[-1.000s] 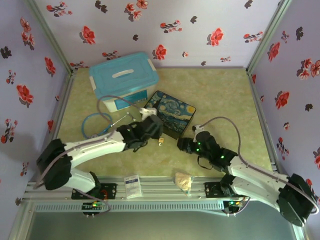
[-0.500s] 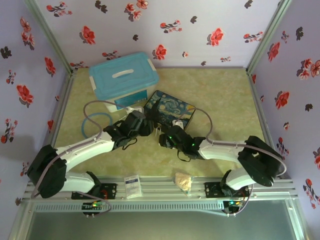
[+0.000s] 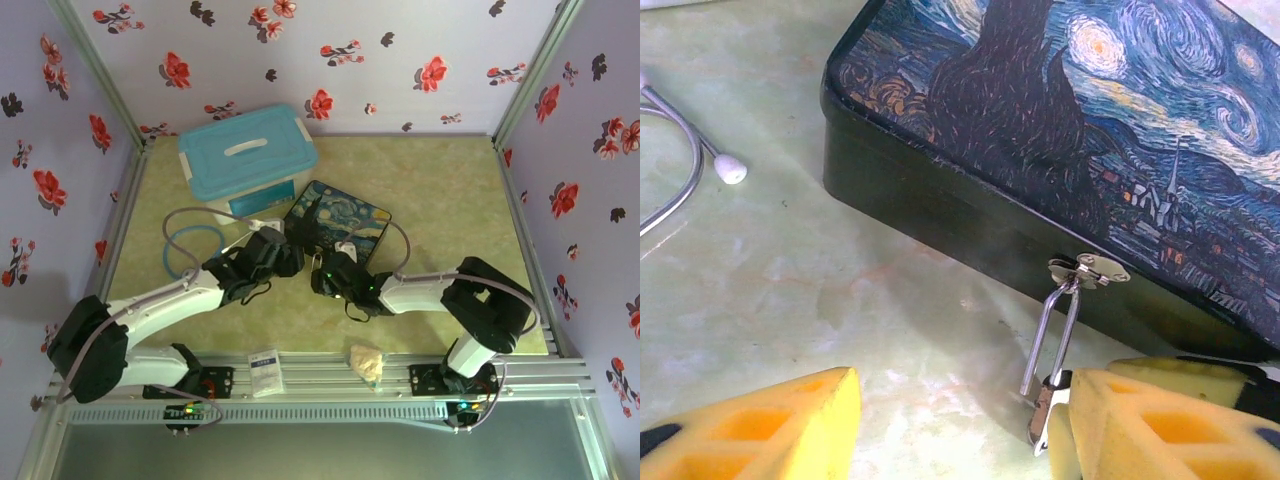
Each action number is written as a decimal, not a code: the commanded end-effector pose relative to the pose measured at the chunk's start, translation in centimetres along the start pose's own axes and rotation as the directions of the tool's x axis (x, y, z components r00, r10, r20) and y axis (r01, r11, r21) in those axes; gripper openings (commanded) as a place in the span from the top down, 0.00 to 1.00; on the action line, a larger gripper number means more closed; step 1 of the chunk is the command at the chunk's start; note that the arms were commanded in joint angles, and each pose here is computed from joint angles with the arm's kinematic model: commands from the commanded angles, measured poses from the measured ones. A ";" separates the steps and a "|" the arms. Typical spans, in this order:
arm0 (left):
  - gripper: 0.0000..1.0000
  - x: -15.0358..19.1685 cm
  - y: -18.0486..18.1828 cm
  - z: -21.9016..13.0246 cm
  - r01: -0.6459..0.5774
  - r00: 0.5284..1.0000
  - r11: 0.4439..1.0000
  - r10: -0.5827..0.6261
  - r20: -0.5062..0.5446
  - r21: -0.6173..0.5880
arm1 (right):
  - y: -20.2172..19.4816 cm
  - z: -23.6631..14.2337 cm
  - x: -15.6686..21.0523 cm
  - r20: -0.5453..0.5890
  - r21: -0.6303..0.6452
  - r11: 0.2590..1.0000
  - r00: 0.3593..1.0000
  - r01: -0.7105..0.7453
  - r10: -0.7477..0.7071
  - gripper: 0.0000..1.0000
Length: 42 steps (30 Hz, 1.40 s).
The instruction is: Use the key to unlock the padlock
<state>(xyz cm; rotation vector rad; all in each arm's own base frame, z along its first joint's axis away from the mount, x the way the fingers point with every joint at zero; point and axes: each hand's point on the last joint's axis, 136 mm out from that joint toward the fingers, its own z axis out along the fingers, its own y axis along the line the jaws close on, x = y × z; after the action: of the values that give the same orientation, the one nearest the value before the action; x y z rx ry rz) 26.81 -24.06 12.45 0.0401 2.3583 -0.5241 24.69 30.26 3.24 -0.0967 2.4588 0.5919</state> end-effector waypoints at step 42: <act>0.34 -5.9 -4.1 7.0 -0.183 0.979 0.982 0.185 0.079 -0.038 | -7.4 -3.8 1.5 0.115 0.142 0.945 0.953 -0.294 0.279 0.74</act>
<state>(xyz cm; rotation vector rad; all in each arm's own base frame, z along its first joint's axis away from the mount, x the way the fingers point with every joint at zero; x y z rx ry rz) 33.15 -29.60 11.66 0.2009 2.3229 -0.4489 22.34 22.81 2.44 0.2451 2.4690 0.5224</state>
